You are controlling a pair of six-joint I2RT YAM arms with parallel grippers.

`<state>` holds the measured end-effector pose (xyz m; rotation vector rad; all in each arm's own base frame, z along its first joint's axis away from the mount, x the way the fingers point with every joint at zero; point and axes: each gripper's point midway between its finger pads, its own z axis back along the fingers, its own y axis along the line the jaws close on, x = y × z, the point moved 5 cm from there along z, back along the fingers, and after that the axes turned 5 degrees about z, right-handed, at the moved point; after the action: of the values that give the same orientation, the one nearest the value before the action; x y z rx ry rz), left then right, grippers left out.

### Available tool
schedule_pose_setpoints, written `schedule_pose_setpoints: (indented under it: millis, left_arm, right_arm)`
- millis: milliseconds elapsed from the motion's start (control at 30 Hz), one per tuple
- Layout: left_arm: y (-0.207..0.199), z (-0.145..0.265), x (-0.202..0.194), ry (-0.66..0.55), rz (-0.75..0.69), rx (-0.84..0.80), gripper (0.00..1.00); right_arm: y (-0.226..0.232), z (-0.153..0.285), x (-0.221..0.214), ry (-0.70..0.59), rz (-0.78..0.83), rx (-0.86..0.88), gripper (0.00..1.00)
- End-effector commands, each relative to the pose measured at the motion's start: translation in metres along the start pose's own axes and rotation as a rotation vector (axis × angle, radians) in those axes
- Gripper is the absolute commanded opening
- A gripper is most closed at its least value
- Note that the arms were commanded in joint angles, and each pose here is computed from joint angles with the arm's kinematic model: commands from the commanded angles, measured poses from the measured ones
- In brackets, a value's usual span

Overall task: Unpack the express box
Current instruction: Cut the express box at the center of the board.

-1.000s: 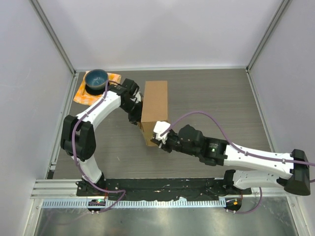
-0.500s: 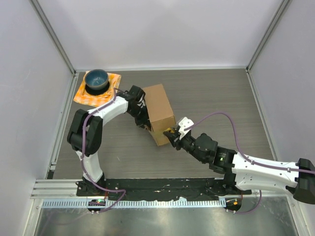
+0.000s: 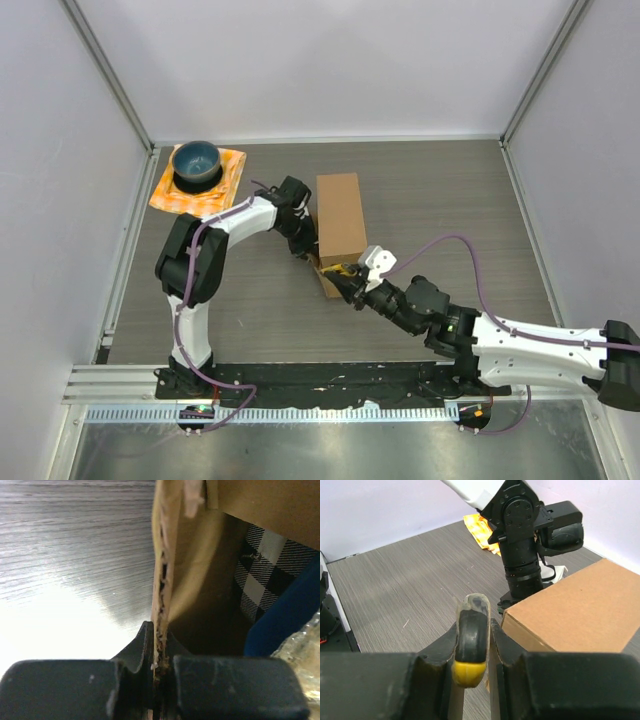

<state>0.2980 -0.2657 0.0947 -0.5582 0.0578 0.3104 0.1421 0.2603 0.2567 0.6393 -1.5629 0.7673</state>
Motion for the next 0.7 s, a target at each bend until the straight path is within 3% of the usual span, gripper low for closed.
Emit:
schedule_pose_setpoints:
  millis: [0, 200, 533, 567, 667]
  left_arm:
    - [-0.019, 0.001, 0.003, -0.004, 0.009, -0.039, 0.00]
    - [-0.015, -0.002, 0.003, -0.027, 0.003, -0.017, 0.00]
    - [-0.020, -0.009, -0.008, -0.023, -0.031, -0.007, 0.00]
    - [-0.022, -0.012, -0.011, -0.005, -0.060, -0.014, 0.02]
    - [-0.030, -0.005, -0.012, 0.003, -0.144, -0.038, 0.37]
  right_arm:
    - [0.005, -0.006, 0.006, -0.042, 0.009, 0.000, 0.01]
    - [-0.012, 0.003, -0.017, 0.035, 0.022, -0.133, 0.01]
    - [-0.025, 0.016, -0.036, 0.033, -0.015, -0.243, 0.01]
    - [-0.027, 0.017, -0.036, 0.034, -0.021, -0.257, 0.01]
    - [-0.032, 0.021, -0.037, 0.048, -0.037, -0.299, 0.01]
